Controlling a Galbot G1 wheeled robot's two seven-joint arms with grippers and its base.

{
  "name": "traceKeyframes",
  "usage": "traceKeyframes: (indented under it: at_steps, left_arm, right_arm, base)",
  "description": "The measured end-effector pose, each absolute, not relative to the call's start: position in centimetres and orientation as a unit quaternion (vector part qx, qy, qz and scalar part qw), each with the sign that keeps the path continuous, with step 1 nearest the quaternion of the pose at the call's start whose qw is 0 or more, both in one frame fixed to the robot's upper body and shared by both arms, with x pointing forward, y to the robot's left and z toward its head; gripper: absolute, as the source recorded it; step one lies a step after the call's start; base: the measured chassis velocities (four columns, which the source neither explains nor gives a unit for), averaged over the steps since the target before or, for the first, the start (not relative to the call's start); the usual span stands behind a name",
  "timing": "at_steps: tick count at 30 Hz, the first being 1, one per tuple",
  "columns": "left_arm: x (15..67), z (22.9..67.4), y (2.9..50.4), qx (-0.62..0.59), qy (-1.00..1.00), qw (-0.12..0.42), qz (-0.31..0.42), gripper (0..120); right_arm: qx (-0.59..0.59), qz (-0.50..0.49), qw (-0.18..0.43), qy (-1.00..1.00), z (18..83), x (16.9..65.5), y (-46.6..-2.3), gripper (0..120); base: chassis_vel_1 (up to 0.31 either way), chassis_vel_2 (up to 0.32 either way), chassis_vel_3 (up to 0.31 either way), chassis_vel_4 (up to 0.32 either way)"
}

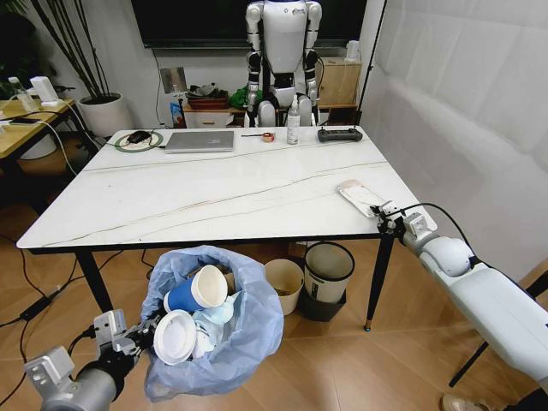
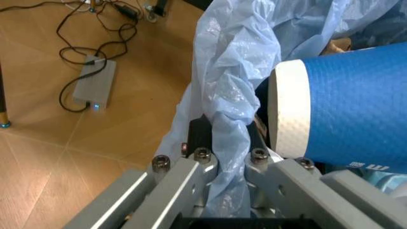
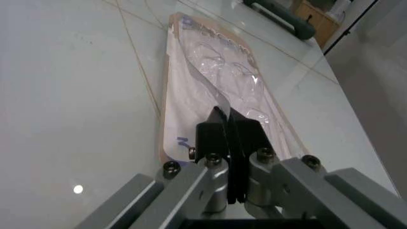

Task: Pick up the trash bin and place the trash from the table into it.

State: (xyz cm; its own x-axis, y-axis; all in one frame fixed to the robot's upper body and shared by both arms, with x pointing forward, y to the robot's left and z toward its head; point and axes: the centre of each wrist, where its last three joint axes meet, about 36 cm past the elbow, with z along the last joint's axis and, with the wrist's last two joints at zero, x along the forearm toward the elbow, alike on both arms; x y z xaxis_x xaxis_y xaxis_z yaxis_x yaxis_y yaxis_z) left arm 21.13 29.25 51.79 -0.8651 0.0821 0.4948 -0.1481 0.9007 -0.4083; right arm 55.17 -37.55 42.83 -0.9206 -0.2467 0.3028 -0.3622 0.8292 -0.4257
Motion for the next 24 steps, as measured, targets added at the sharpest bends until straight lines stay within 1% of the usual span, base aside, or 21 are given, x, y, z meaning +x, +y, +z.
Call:
traceKeyframes:
  at_steps: [12, 19, 24]
  left_arm:
    - [21.1, 51.7, 29.2, 0.017, -0.939, 0.261, 0.222, 0]
    - [21.0, 51.7, 29.1, 0.017, -0.939, 0.263, 0.223, 0]
    - [21.0, 51.7, 29.1, 0.015, -0.939, 0.264, 0.222, 0]
  right_arm:
    - [0.218, 0.171, 0.077, -0.958, 47.3, 53.8, -34.9, 0]
    - [0.270, 0.130, 0.047, -0.953, 50.6, 51.7, -32.8, 0]
    - [0.361, 0.058, 0.015, -0.931, 56.0, 46.2, -29.0, 0]
  base:
    - [0.000, 0.000, 0.000, 0.000]
    - [0.000, 0.000, 0.000, 0.000]
    - [0.000, 0.000, 0.000, 0.000]
